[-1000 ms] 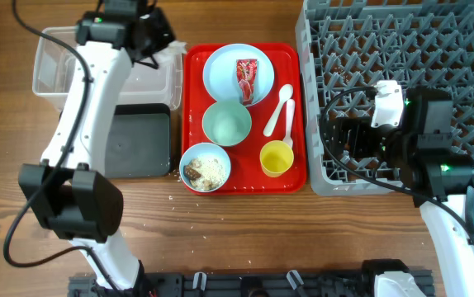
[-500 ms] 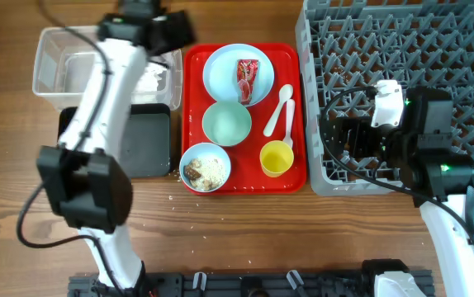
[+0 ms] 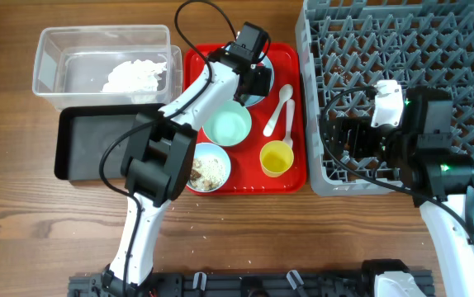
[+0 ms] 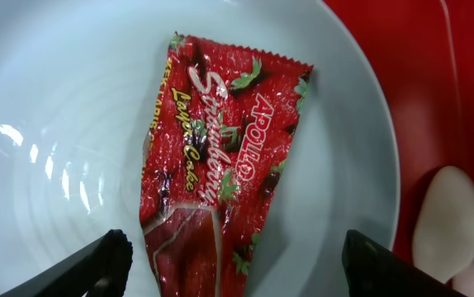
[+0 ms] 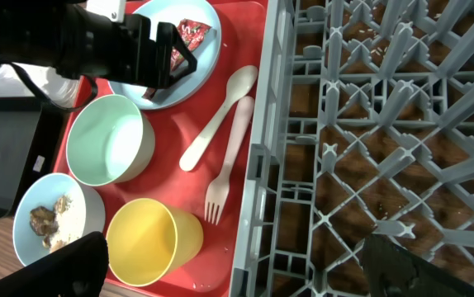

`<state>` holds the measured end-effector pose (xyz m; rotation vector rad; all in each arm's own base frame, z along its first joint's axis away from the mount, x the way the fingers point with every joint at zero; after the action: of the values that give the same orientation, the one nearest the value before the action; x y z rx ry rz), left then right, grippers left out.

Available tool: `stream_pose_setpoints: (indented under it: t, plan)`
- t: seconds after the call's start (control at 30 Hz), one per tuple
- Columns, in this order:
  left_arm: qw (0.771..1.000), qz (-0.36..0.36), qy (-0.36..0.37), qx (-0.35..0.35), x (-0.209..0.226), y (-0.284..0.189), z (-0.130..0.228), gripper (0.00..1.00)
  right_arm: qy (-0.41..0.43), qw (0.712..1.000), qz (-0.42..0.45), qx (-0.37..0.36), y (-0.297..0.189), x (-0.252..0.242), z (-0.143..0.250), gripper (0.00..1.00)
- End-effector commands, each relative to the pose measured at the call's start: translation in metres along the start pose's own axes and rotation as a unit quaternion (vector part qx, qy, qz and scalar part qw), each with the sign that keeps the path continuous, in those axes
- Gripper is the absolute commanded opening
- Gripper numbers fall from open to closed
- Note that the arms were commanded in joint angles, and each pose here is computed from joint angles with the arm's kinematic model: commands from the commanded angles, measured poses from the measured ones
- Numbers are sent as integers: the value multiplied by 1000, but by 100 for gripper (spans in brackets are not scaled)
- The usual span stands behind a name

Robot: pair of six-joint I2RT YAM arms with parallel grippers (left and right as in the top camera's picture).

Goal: Sort waste into correct bins and load items into the dishwasher rack
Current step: 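Grasp the red snack wrapper from the plate with the left gripper, then drop the red wrapper into the clear plastic bin, then grasp the blue bowl of rice scraps with the left gripper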

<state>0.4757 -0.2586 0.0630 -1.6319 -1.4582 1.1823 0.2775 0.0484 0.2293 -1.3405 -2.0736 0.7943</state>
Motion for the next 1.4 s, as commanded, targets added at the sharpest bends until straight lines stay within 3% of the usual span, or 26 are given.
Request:
stream_pose_setpoints:
  t: [0.0,0.07,0.13,0.17,0.23,0.4,0.53,0.67,0.73,0.77,0.8,0.83,1.0,1.07,1.23,1.27,1.37]
  plan:
    - [1000,-18,2,13,10,22,8,67,10,1000,-8,3,1,1,0,99]
    - [1000,-21,3,19,12,28,11,47,11,1000,-8,4,1,1,0,99]
    - [1000,-22,3,19,12,29,12,12,10,1000,-8,4,1,1,0,99]
    - [1000,-21,2,18,12,28,11,4,10,1000,-8,4,1,1,0,99]
    - [1000,-18,0,11,11,20,5,4,11,1000,-8,4,1,1,0,100]
    - [995,9,-73,-73,25,-83,-52,4,10,1000,-8,4,1,1,0,99]
    - [975,-21,-171,-141,103,-174,-93,4,11,1000,-8,4,1,1,0,99]
    - [961,-88,-241,-101,193,-149,-89,4,11,1000,-8,4,1,1,0,100]
    - [956,-114,-262,-71,222,-124,-77,13,11,1000,-8,3,1,1,0,99]
    - [954,-119,-268,-58,229,-118,-73,31,10,1000,-8,4,1,1,0,100]
    - [954,-117,-272,-45,232,-114,-69,86,11,1000,-8,4,1,1,0,99]
    - [955,-110,-272,-44,230,-114,-69,96,10,1000,-8,4,1,1,0,100]
    - [965,-55,-242,-88,197,-179,-83,99,10,1000,-10,4,1,1,0,99]
    - [969,-26,-228,-92,177,-205,-78,96,10,1000,-10,3,1,1,0,100]
    - [985,-28,-167,29,114,-205,-13,90,25,1000,-10,2,1,1,-1,100]
    - [985,-28,-154,65,101,-205,5,85,25,1000,-9,3,1,1,-1,100]
    - [976,-60,-150,149,74,-210,56,86,24,1000,-9,1,1,1,-1,100]
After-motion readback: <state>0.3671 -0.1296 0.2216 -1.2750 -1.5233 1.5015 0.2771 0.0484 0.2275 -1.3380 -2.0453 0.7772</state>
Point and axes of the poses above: each gripper's point midway between its finger pads, its own y axis out along the fingers, its own x axis along the line the jaws close on, z = x × y, the point moved 4 cm from there along -y, back along the fingers, and after that the axes turned 14 degrees about -y, right-handed, at the moved point
